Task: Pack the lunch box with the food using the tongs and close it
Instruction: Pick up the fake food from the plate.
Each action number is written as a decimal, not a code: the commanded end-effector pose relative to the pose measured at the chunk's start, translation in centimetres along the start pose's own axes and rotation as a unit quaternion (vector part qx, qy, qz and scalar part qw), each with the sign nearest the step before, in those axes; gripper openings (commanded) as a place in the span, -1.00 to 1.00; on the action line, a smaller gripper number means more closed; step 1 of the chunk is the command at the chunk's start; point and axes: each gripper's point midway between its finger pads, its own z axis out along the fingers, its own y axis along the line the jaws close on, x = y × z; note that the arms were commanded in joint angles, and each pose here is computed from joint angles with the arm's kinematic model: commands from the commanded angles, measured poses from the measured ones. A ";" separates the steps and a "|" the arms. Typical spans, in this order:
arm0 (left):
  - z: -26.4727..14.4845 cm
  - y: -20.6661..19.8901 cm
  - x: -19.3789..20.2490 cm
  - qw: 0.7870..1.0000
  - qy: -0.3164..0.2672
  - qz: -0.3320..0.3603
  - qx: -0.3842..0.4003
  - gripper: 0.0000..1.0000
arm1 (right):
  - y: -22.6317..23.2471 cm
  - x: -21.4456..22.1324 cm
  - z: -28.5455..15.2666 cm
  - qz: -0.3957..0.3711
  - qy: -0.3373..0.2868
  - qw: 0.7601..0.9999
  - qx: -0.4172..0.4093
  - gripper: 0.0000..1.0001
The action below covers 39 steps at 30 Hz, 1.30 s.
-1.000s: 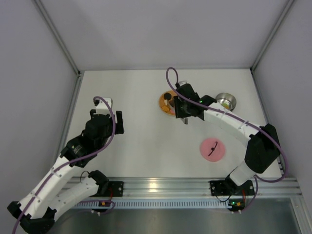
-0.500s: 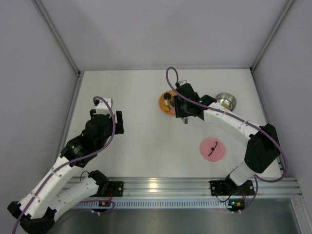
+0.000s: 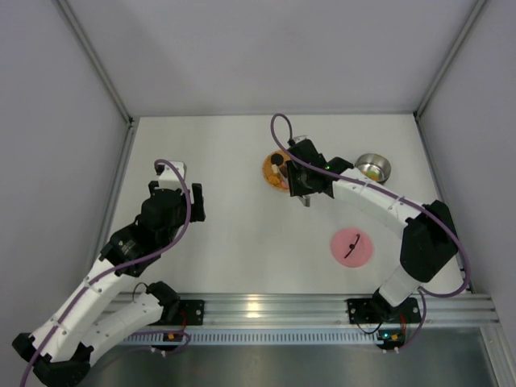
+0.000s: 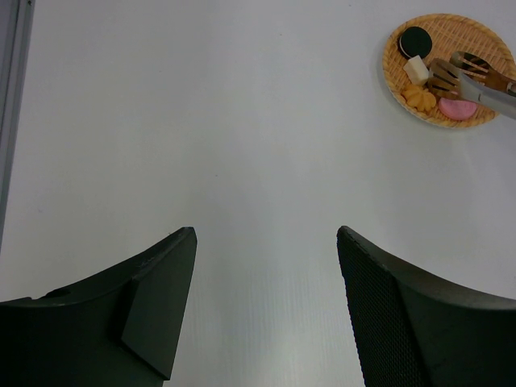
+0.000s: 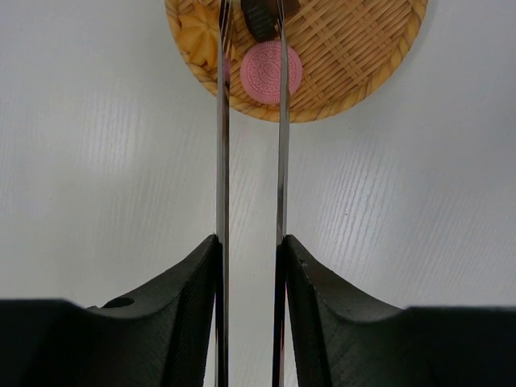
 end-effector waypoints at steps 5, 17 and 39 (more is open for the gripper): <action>0.2 -0.1 -0.4 1.000 -0.011 -0.003 -0.001 0.51 | 1.2 -2.3 -0.1 -0.003 -0.036 0.999 -0.010 -0.34; 0.2 0.0 -0.5 1.000 -0.013 -0.003 -0.001 0.51 | 0.5 -3.6 -2.2 0.000 -0.058 0.998 -0.001 -0.61; 0.2 -0.1 -0.4 1.000 -0.012 -0.003 0.001 0.51 | -6.1 -6.1 -6.7 0.051 -0.106 0.992 0.051 -0.61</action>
